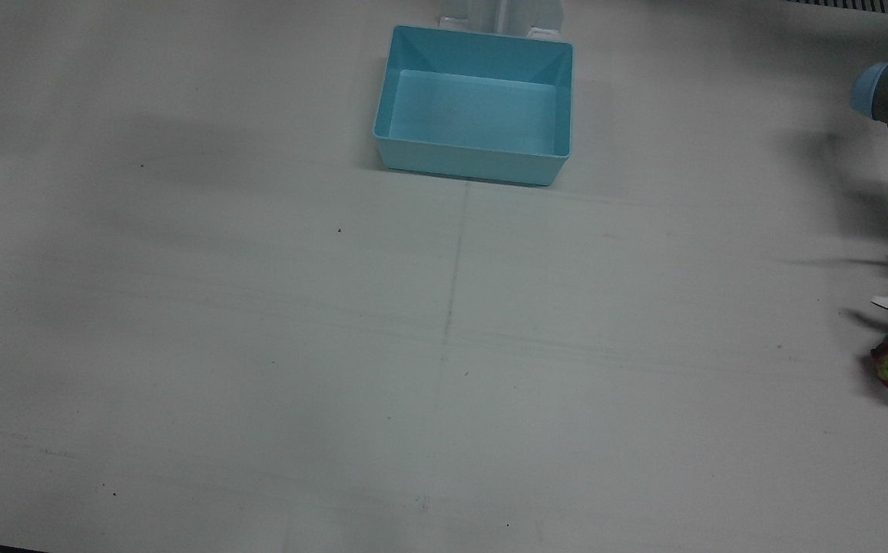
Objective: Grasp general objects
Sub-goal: 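Move the left hand down onto the pink dragon fruit, then close the left hand around the dragon fruit and lift it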
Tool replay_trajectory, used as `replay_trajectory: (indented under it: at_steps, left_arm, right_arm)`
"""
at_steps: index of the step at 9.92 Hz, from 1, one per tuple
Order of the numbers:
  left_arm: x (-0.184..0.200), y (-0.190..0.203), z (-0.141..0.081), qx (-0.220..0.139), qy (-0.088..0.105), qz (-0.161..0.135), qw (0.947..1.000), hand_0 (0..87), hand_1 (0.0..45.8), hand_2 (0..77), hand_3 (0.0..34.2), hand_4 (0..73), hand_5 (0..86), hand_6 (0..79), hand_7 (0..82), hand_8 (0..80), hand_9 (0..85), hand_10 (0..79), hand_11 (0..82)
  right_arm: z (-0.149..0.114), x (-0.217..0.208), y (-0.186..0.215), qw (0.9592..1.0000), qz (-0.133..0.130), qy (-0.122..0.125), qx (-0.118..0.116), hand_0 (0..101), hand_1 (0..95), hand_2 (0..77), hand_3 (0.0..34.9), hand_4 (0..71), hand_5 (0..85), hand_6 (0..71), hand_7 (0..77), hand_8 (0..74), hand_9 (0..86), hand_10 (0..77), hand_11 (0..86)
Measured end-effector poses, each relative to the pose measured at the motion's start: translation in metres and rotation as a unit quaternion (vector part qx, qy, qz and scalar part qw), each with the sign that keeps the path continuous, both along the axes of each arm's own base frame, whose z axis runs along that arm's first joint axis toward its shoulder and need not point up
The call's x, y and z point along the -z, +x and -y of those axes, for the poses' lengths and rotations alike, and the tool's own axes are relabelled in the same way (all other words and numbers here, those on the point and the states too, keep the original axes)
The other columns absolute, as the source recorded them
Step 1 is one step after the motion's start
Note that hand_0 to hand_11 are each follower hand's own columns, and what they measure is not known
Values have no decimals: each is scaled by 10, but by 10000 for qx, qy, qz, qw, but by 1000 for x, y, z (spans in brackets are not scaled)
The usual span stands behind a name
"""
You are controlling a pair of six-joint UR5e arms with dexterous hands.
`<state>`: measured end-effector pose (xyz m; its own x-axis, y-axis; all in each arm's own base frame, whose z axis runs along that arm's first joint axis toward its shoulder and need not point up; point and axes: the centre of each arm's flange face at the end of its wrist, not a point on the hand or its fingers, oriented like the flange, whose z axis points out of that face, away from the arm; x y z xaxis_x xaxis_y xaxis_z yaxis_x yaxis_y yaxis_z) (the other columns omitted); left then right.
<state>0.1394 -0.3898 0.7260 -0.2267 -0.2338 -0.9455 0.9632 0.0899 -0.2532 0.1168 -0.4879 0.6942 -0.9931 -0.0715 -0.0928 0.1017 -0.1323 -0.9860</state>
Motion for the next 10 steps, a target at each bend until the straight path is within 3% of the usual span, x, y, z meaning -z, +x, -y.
replay_trajectory:
  at_steps: [3,4,5,6,7,8,9,10]
  left_arm:
    - [-4,4,1,72,-59,116,9999,555,0,11,191,55,185,27,136,16,11,142,5]
    - [-6,4,2,117,-73,152,9998,557,0,11,128,55,196,27,169,16,16,142,5]
    - [-7,4,3,160,-77,176,9997,547,0,11,85,55,196,49,202,16,16,142,27]
    - [-5,7,5,184,-85,198,9996,547,0,11,85,55,196,49,202,16,16,142,27]
    - [-2,10,8,193,-98,220,9995,517,0,11,9,44,273,224,349,164,11,147,295]
    - [1,13,10,188,-111,239,9995,517,0,11,9,44,273,224,349,164,11,147,295]
    - [3,16,11,190,-120,256,9994,490,0,11,0,174,360,371,431,273,218,147,556]
    - [4,18,11,215,-126,288,9993,490,0,11,0,174,360,371,431,273,218,147,556]
  right_arm:
    - [0,0,0,10000,0,0,-1,1,54,16,0,0,736,0,0,0,11,0,5]
    - [0,0,0,10000,0,0,-1,1,54,16,0,0,736,0,0,0,11,0,5]
    - [0,0,0,10000,0,0,-1,1,54,16,0,0,736,0,0,0,11,0,5]
    - [0,0,0,10000,0,0,-3,1,54,16,0,0,736,0,0,0,11,0,11]
    - [0,0,0,10000,0,0,-3,1,54,16,0,0,736,0,0,0,11,0,11]
    - [0,0,0,10000,0,0,-2,1,54,16,0,0,736,0,0,0,11,0,5]
    - [0,0,0,10000,0,0,-1,1,54,16,0,0,736,0,0,0,11,0,11]
    - [0,0,0,10000,0,0,0,1,54,16,0,0,736,0,0,0,11,0,11]
